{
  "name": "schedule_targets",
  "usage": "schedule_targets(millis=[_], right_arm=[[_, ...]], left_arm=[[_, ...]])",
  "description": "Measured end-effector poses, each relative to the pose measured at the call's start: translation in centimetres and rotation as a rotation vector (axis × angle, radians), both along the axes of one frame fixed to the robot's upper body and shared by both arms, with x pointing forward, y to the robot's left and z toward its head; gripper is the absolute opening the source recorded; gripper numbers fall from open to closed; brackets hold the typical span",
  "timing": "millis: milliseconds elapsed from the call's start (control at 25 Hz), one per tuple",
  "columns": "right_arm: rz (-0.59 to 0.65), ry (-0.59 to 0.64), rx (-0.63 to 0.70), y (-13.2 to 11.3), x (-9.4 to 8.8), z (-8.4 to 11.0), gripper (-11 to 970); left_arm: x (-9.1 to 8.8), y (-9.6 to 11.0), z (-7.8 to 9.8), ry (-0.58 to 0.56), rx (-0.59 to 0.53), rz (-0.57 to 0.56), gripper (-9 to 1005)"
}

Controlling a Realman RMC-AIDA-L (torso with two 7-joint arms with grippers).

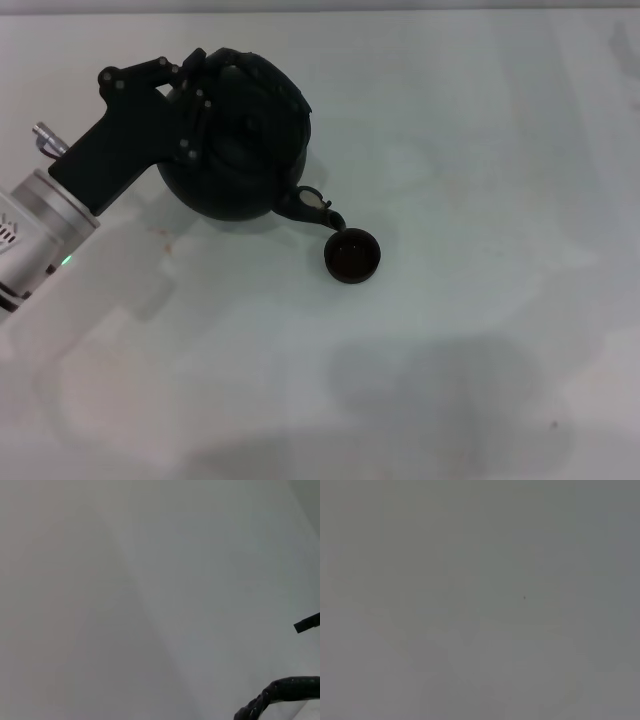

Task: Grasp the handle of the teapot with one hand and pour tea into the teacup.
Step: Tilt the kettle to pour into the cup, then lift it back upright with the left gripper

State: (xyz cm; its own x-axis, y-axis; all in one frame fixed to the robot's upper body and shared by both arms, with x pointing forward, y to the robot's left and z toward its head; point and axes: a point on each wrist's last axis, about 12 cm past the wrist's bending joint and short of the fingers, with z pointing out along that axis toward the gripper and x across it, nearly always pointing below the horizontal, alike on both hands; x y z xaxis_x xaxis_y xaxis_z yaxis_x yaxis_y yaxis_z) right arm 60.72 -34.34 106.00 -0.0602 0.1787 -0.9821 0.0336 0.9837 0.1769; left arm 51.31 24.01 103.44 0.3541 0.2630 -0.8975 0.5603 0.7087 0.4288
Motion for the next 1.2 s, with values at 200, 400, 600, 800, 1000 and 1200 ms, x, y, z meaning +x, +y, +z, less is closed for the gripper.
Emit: schedule_targets(millis=[200,400,600,800,1000,1200], right_arm=[[0.000,0.001,0.002,0.0,0.0,-0.1,858],[0.001,0.003,0.003,0.1,-0.1,-0.1,858],[0.001,-0.001,0.016,0.0,0.0,0.0,858],[0.000,-0.004,0.024,0.0,0.0,0.1,858],[-0.001,-0.005,0.024,0.0,0.1,0.1,858],[0.000,-0.007,0.022,0.0,0.2,0.2,858]], left_arm=[[0.2,0.0,0.1,-0.004,0.028,-0.022,112],[0.5,0.0,0.2,-0.010,0.048,-0.037,112],[1.0,-0.3,0.5,-0.023,0.053,-0.048,111],[1.3,-0.3,0.7,-0.036,0.072,-0.053,110],[1.5,-0.4,0.8,-0.058,0.101,-0.062,109],[1.6,-0.6,0.9,-0.064,0.116,-0.085,108]])
